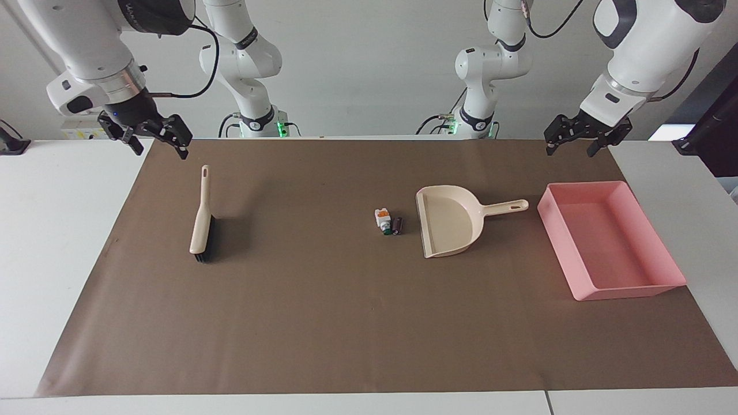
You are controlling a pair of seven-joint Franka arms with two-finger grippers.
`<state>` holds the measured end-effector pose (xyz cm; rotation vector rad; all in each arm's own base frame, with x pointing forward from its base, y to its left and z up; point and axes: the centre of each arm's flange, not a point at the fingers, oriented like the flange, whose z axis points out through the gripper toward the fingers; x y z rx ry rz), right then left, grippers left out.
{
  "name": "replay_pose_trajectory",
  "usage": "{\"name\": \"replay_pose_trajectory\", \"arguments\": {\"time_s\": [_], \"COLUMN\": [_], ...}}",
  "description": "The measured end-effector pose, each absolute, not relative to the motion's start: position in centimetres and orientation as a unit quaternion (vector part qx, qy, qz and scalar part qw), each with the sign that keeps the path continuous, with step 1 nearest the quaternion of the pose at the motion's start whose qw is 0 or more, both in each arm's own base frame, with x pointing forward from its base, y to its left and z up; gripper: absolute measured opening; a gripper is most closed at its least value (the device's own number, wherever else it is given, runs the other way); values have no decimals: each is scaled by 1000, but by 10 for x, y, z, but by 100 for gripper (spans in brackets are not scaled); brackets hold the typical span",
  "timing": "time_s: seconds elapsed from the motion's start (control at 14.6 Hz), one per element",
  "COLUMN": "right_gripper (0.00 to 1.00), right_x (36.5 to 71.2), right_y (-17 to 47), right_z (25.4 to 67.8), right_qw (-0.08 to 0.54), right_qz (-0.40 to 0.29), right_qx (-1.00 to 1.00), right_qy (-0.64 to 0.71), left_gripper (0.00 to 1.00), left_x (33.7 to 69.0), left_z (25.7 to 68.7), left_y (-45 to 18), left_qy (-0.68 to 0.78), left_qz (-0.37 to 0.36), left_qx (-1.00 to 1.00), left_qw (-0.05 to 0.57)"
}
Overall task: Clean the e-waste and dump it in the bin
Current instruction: 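Reach the left gripper to the dustpan handle while the right gripper reaches the brush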
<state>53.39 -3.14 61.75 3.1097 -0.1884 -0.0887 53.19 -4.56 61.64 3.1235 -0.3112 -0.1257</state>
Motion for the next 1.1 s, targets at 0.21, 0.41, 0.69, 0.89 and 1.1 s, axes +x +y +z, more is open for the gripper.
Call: {"name": "replay_pose_trajectory", "arguments": {"time_s": [0.21,0.41,0.69,0.89,1.1], "right_gripper": [100,100,100,100,99], "right_x": [521,500,478,454,437], "right_y": [-30,-33,-55,-69,-76], "right_z": [576,511,426,375,346], "right_qw": [9,6,3,-1,-4], "right_qz": [-21,-25,-33,-45,-44], "right_qx": [999,1000,999,999,999], "right_qy": [-42,-16,-21,-24,-19], "left_gripper": [93,93,92,92,91], "left_x": [534,537,542,544,544], "left_z": [618,614,586,556,520], "left_y": [-47,-49,-65,-75,-86], "left_qy": [-195,-282,-411,-512,-599], "left_qz": [-31,-22,-12,-13,-17], "left_qx": [980,959,912,859,800], "left_qw": [3,4,3,5,7]}}
